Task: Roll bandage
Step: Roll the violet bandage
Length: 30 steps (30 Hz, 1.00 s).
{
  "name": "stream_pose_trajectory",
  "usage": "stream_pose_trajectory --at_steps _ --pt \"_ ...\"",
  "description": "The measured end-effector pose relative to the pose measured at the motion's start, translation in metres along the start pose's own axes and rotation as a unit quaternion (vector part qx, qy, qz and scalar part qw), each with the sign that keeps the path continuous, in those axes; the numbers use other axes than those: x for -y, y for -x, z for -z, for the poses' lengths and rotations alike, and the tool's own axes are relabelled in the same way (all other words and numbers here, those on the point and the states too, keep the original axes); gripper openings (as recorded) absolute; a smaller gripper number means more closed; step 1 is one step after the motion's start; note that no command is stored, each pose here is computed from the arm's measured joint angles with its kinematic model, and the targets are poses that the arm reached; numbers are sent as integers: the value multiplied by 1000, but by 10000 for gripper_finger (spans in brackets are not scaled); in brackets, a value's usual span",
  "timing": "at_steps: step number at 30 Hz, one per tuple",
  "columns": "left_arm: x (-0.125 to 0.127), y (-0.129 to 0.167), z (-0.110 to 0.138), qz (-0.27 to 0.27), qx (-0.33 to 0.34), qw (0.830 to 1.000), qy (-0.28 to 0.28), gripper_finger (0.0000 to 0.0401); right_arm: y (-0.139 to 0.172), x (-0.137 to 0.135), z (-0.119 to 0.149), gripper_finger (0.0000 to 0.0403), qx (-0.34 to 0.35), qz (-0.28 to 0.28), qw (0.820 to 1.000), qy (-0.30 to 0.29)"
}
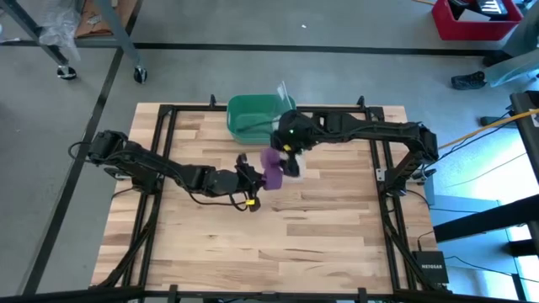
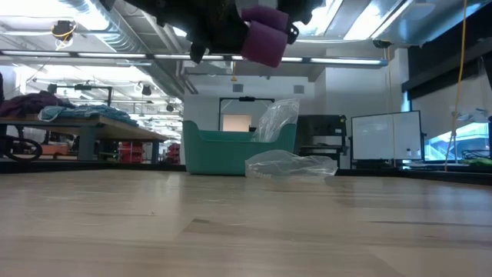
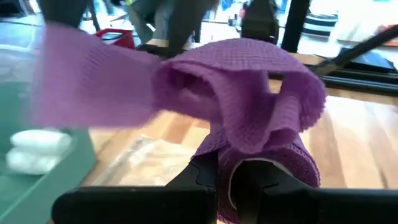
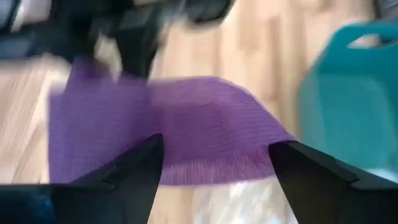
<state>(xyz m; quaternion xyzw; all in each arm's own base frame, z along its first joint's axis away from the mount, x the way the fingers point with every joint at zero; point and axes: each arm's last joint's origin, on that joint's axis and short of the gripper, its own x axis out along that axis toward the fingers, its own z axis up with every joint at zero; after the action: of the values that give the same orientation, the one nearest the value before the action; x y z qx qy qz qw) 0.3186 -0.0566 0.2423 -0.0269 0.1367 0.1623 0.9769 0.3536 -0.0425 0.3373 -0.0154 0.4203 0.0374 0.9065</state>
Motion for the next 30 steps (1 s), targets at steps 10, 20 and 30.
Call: stream_pose_trajectory --at_steps 10,20,30 --pt "0 0 0 0 1 1000 0 15 6 -4 -4 293 13 -69 997 -21" --pt "0 0 0 -1 1 1000 -3 15 17 -2 4 293 -31 15 999 -18" --pt "0 0 0 -1 1 1000 -10 15 35 -7 5 293 -12 -23 999 -18"
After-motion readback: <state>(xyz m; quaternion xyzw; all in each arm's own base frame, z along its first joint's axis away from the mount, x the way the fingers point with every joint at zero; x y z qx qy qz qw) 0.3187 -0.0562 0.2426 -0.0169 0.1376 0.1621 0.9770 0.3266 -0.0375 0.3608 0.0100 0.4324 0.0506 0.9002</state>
